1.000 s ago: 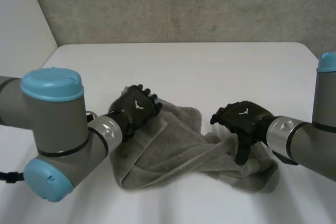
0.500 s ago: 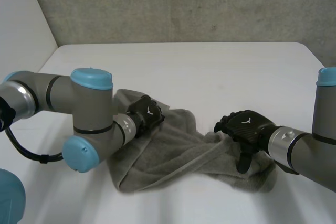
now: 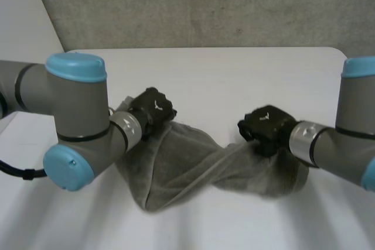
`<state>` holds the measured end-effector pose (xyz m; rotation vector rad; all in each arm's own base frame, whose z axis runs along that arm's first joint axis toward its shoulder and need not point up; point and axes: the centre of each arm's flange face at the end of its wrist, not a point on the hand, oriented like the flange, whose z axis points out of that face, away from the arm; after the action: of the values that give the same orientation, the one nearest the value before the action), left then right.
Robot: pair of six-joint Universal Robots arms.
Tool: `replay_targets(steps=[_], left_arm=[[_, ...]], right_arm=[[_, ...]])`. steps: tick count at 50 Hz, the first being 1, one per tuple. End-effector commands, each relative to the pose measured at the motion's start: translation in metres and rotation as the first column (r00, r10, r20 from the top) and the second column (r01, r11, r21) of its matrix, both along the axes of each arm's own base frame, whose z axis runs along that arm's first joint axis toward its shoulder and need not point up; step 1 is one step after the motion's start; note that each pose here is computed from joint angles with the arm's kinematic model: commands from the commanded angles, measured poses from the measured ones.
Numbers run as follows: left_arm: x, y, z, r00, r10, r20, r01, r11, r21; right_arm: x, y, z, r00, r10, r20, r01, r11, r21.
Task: Fold the towel.
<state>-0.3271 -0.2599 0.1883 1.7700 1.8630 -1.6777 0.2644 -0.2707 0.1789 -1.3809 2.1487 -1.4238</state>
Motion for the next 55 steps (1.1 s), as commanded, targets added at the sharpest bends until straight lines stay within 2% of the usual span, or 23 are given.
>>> replay_targets(steps=[1, 3, 4, 5, 6, 7, 9, 10, 11, 12, 13, 14, 15, 17, 18, 19, 20, 22, 28, 30, 35, 44, 55], left_arm=[[-0.003, -0.042, 0.063, 0.990, 0.057, -0.133, -0.082, 0.978, -0.191], [-0.007, -0.058, 0.114, 0.945, 0.090, -0.314, -0.185, 0.941, -0.285], [-0.007, -0.058, 0.114, 0.945, 0.091, -0.315, -0.185, 0.940, -0.285], [-0.006, -0.066, 0.142, 0.888, 0.096, -0.449, -0.255, 0.916, -0.309], [-0.004, -0.074, 0.166, 0.807, 0.089, -0.584, -0.321, 0.895, -0.308], [-0.004, -0.074, 0.166, 0.806, 0.089, -0.585, -0.322, 0.895, -0.308], [0.019, -0.092, 0.193, 0.612, 0.100, -0.784, -0.433, 0.873, -0.226], [0.019, -0.092, 0.193, 0.611, 0.100, -0.785, -0.433, 0.873, -0.226], [0.030, -0.097, 0.197, 0.533, 0.109, -0.839, -0.453, 0.874, -0.175], [0.031, -0.097, 0.197, 0.532, 0.109, -0.839, -0.453, 0.874, -0.174], [0.033, -0.098, 0.187, 0.494, 0.137, -0.858, -0.431, 0.896, -0.105], [0.034, -0.097, 0.169, 0.484, 0.179, -0.857, -0.399, 0.916, -0.033], [0.034, -0.097, 0.169, 0.483, 0.180, -0.857, -0.399, 0.917, -0.033], [0.031, -0.091, 0.126, 0.541, 0.241, -0.805, -0.320, 0.945, 0.068], [0.031, -0.091, 0.126, 0.542, 0.241, -0.805, -0.319, 0.945, 0.068], [0.029, -0.086, 0.102, 0.581, 0.268, -0.769, -0.283, 0.952, 0.118], [0.029, -0.086, 0.102, 0.581, 0.268, -0.768, -0.283, 0.952, 0.118], [0.029, -0.075, 0.059, 0.640, 0.329, -0.694, -0.250, 0.944, 0.217], [0.035, -0.061, 0.001, 0.703, 0.426, -0.570, -0.271, 0.901, 0.340], [0.041, -0.050, -0.022, 0.747, 0.454, -0.486, -0.289, 0.880, 0.377], [0.048, -0.033, -0.037, 0.815, 0.443, -0.374, -0.302, 0.875, 0.377], [0.056, 0.000, 0.001, 0.876, 0.340, -0.343, -0.265, 0.932, 0.247], [0.063, 0.023, 0.015, 0.879, 0.283, -0.384, -0.242, 0.958, 0.152]], right_arm=[[0.019, -0.041, 0.049, 0.999, 0.021, 0.043, -0.010, 0.969, -0.249], [0.021, -0.068, 0.096, 0.988, -0.060, 0.140, 0.115, 0.896, -0.428], [0.021, -0.069, 0.096, 0.988, -0.061, 0.141, 0.116, 0.896, -0.429], [0.018, -0.081, 0.122, 0.964, -0.113, 0.239, 0.225, 0.825, -0.518], [0.013, -0.089, 0.144, 0.928, -0.143, 0.345, 0.331, 0.745, -0.579], [0.013, -0.089, 0.144, 0.927, -0.144, 0.346, 0.332, 0.744, -0.580], [0.004, -0.083, 0.181, 0.867, -0.112, 0.486, 0.442, 0.625, -0.644], [0.004, -0.083, 0.181, 0.866, -0.112, 0.487, 0.442, 0.624, -0.644], [0.004, -0.076, 0.180, 0.874, -0.099, 0.476, 0.424, 0.635, -0.646], [0.004, -0.076, 0.180, 0.874, -0.099, 0.475, 0.423, 0.635, -0.646], [0.004, -0.073, 0.166, 0.890, -0.104, 0.444, 0.390, 0.679, -0.622], [0.008, -0.067, 0.147, 0.912, -0.102, 0.398, 0.336, 0.743, -0.579], [0.008, -0.067, 0.147, 0.912, -0.102, 0.397, 0.335, 0.743, -0.579], [0.011, -0.051, 0.103, 0.949, -0.102, 0.299, 0.232, 0.867, -0.441], [0.011, -0.051, 0.103, 0.949, -0.102, 0.299, 0.231, 0.868, -0.440], [0.011, -0.041, 0.081, 0.963, -0.107, 0.246, 0.193, 0.912, -0.361], [0.011, -0.041, 0.081, 0.963, -0.107, 0.246, 0.193, 0.913, -0.360], [0.009, -0.026, 0.037, 0.984, -0.120, 0.132, 0.147, 0.966, -0.211], [0.001, -0.009, -0.008, 0.994, -0.110, 0.003, 0.110, 0.992, -0.066], [-0.005, -0.002, -0.028, 0.994, -0.103, -0.038, 0.103, 0.995, -0.007], [-0.014, 0.000, -0.035, 0.991, -0.121, -0.055, 0.123, 0.992, 0.020], [-0.022, 0.001, -0.024, 0.991, -0.127, -0.031, 0.128, 0.992, 0.008], [-0.025, 0.003, -0.026, 0.992, -0.123, -0.024, 0.124, 0.992, 0.021]])
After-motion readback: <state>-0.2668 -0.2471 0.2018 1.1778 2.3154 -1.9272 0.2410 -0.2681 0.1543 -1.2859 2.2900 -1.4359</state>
